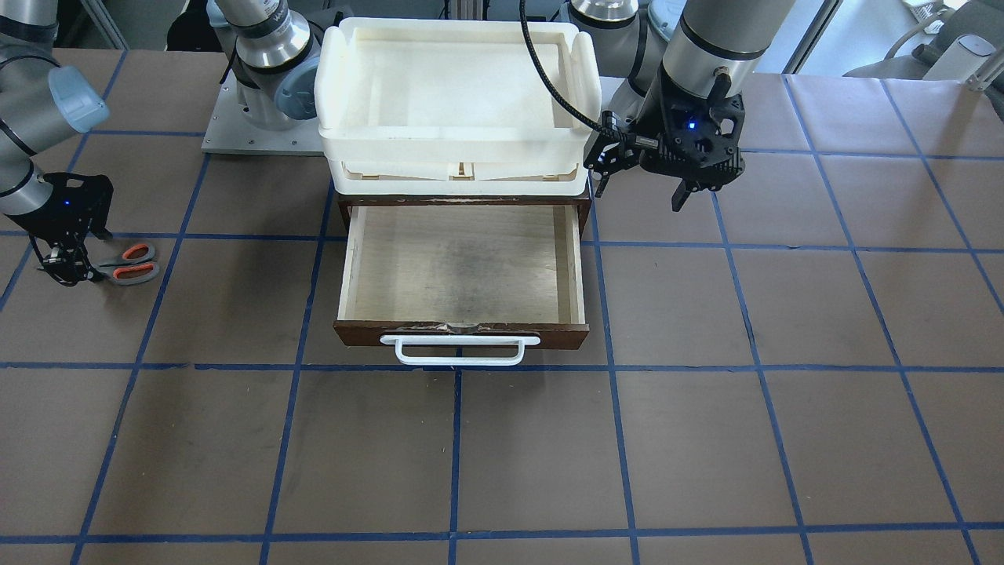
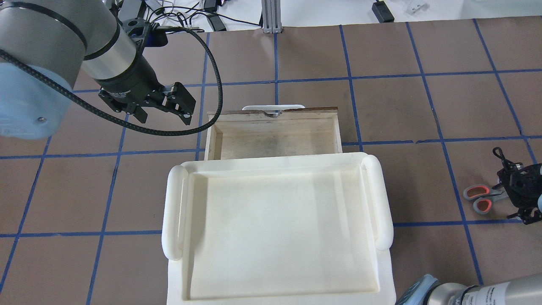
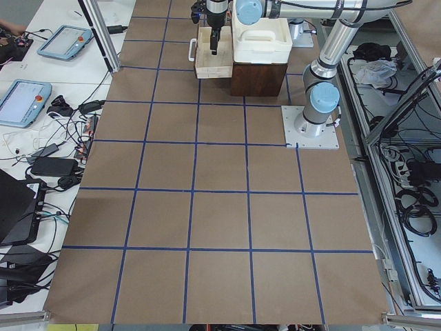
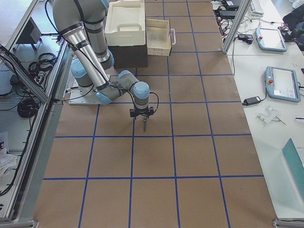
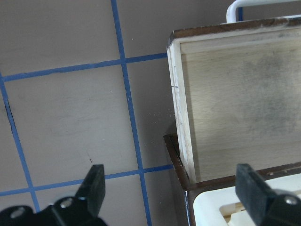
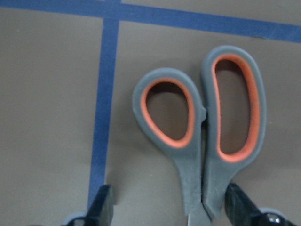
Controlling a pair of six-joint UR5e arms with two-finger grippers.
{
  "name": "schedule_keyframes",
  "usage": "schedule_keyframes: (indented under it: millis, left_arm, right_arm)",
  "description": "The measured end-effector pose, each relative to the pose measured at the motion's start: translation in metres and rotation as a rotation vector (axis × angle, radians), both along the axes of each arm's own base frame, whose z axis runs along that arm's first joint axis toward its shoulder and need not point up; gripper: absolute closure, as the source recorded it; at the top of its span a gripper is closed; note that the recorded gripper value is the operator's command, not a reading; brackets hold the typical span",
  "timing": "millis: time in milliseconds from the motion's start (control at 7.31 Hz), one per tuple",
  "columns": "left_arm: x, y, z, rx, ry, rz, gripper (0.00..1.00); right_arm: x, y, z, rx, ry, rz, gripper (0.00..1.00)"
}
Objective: Put scissors in drawer and close it
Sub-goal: 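Close the right gripper on the scissors handles and lift them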
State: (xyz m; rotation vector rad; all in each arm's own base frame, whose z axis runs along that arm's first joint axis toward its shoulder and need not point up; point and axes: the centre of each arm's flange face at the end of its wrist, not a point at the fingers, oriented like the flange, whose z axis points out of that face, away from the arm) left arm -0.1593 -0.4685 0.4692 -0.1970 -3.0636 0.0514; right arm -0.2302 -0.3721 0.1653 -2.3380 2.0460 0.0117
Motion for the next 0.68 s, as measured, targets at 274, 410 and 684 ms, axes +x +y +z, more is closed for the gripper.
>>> schedule_keyframes:
  millis: [274,410,684]
  left_arm:
    - [0.0,-0.006,-0.0023,-0.009,-0.001,0.003,0.0]
    - [-0.0001,-0.0078,-0.0041,-0.006,-0.001,0.005,0.0]
    - [-0.0003,-0.0117,-0.0072,-0.008,0.0,0.008,0.0]
  right_arm:
    - [0.0008,-0.0001,-0.0002,0.001,0.0,0.004,0.82]
    - [0.0004,-0.0004,0.0002,0.001,0.002,0.005,1.0]
    - [-0.0008,-0.0017,0.0025,-0.003,0.007,0.004,1.0]
